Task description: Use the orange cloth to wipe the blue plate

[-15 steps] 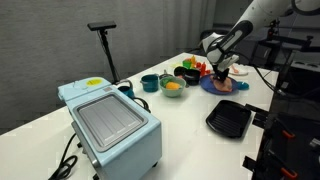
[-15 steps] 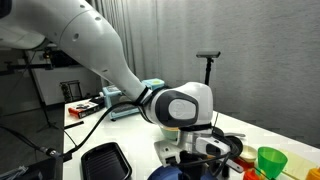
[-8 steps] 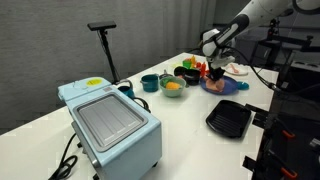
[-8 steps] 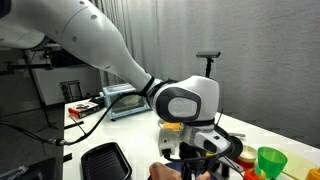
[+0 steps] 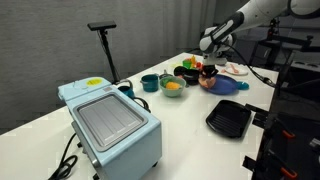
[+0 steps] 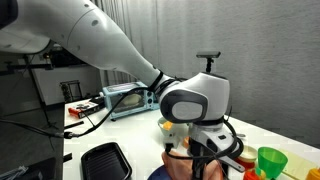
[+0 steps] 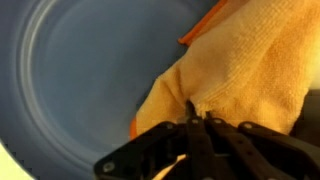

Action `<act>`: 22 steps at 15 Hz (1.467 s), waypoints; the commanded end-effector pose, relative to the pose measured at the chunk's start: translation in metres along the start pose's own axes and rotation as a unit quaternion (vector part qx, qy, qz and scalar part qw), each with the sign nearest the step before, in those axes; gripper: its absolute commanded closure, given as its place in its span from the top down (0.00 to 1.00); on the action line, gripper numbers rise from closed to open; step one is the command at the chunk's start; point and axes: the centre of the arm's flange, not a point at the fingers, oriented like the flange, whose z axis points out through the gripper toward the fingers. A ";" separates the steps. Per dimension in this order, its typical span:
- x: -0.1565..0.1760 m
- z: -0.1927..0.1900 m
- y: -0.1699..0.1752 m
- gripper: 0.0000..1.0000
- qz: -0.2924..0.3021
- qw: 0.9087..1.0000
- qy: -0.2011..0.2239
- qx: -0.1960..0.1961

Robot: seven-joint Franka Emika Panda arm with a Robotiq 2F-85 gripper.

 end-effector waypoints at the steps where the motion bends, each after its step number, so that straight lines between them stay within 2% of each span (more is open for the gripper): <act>1: 0.041 0.014 0.001 0.01 0.085 0.995 0.051 -0.002; 3: 0.049 0.018 0.010 0.01 0.112 0.990 0.079 -0.037; 5: 0.050 0.023 0.019 0.01 0.129 0.984 0.086 -0.082; 8: 0.038 0.026 0.027 0.01 0.102 0.981 0.061 -0.152; 11: 0.021 0.029 0.031 0.01 0.042 0.982 0.020 -0.182; 15: -0.003 0.036 0.031 0.01 -0.035 0.976 -0.027 -0.215; 19: -0.023 0.034 0.036 0.01 -0.111 0.961 -0.080 -0.241; 22: -0.036 0.030 0.043 0.01 -0.177 0.957 -0.103 -0.206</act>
